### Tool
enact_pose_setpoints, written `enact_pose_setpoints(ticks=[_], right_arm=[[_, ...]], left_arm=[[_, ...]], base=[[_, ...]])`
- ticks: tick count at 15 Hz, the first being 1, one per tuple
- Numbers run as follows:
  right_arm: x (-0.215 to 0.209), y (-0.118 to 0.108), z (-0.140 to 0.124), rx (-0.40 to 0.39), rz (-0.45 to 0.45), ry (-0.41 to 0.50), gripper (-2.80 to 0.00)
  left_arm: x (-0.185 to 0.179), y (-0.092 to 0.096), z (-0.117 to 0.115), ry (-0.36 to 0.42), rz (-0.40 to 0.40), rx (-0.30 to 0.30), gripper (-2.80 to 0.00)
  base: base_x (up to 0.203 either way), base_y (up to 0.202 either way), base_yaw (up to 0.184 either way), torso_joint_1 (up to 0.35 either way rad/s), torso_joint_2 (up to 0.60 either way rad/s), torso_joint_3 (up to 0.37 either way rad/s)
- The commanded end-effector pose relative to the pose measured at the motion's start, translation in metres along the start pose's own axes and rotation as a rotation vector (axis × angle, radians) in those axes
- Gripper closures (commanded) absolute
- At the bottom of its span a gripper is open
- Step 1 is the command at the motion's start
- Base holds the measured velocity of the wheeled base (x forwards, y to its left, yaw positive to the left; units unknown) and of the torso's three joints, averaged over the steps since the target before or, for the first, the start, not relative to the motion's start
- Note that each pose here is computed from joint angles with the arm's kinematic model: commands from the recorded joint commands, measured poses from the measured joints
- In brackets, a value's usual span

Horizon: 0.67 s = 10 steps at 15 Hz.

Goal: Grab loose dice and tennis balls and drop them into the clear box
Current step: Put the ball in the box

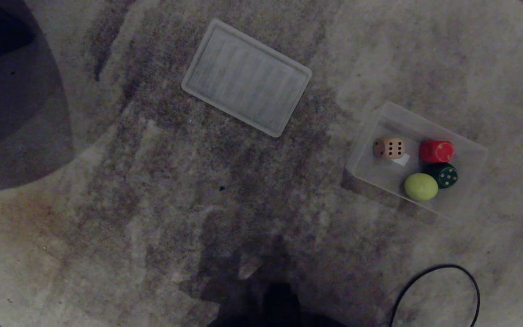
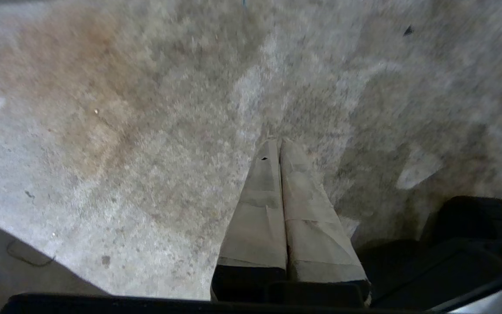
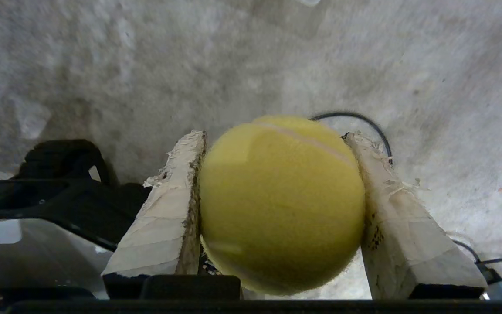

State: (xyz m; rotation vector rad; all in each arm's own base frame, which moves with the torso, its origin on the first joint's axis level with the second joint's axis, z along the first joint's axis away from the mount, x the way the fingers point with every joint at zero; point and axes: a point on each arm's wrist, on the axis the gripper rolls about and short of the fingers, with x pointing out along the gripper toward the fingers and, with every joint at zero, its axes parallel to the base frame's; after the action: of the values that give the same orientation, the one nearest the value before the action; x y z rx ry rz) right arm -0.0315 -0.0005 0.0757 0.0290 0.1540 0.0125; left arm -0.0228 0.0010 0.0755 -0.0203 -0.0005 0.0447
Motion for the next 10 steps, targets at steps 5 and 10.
enact_pose_setpoints(ticks=[5, 10], right_arm=[[0.000, 0.000, 0.000, 0.020, -0.004, 0.001, 0.00], [0.000, 0.001, 0.042, 0.113, -0.013, 0.034, 0.00]], left_arm=[[0.000, 0.000, 0.000, 0.003, 0.004, -0.025, 0.00], [0.000, 0.000, 0.000, 0.003, 0.005, -0.026, 0.00]], base=[[0.000, 0.000, 0.000, 0.003, 0.00, -0.082], [0.000, 0.000, 0.000, 0.000, 0.00, 0.000]])
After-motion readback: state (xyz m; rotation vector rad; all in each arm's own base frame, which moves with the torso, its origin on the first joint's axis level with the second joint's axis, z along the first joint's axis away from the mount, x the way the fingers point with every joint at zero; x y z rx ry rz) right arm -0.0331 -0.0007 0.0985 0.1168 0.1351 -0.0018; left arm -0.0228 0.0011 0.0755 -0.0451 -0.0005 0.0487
